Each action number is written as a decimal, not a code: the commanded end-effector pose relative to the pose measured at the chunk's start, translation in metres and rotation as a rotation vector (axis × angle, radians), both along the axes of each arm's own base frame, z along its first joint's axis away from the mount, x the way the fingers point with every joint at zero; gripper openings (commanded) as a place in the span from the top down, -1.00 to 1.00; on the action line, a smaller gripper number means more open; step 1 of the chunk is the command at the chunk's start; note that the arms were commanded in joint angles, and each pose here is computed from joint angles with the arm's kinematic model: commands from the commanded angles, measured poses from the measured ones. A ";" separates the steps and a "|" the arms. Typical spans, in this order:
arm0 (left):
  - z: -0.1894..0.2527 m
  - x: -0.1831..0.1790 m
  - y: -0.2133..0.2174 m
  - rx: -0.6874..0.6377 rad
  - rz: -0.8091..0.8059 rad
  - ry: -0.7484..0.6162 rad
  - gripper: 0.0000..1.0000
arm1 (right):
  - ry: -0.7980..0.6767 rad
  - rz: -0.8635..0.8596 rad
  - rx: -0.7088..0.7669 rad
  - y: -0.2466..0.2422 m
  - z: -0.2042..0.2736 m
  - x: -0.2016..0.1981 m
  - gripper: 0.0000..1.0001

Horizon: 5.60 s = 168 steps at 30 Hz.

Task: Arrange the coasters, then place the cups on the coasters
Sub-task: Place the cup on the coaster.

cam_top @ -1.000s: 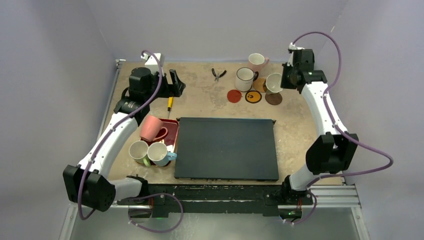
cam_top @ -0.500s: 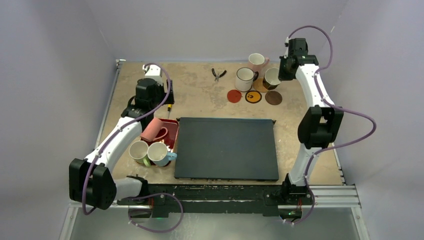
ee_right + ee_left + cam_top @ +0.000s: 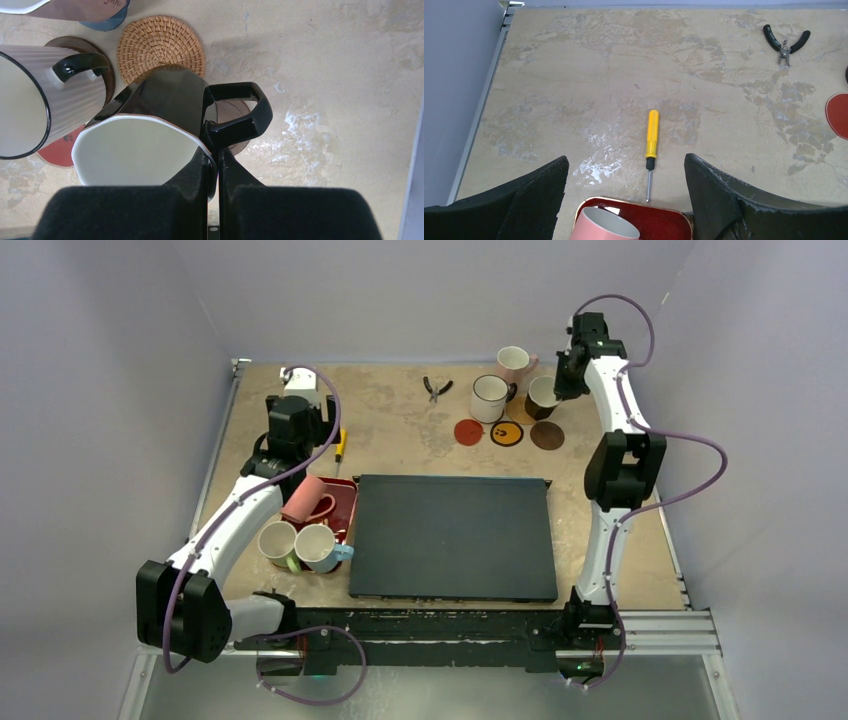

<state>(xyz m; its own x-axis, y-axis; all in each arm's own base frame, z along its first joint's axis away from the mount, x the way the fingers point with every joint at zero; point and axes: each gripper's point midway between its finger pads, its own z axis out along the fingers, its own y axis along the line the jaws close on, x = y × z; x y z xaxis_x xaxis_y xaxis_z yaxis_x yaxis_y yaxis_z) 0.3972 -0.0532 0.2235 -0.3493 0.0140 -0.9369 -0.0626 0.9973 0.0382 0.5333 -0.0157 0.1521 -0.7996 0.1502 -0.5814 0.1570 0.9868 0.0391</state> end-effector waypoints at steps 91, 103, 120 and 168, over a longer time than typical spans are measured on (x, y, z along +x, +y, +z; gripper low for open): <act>-0.005 0.011 -0.007 -0.015 -0.031 0.004 -0.61 | -0.124 0.051 0.109 0.029 0.012 0.053 0.18; -0.006 0.011 -0.007 -0.015 -0.031 0.007 -0.61 | -0.108 0.059 0.060 0.040 0.003 0.051 0.24; -0.007 0.012 -0.007 -0.013 -0.031 0.011 -0.61 | -0.141 0.069 0.061 0.041 0.015 0.054 0.89; -0.014 0.013 -0.011 -0.024 -0.046 0.029 -0.60 | -0.215 0.082 0.038 0.005 0.060 0.051 1.00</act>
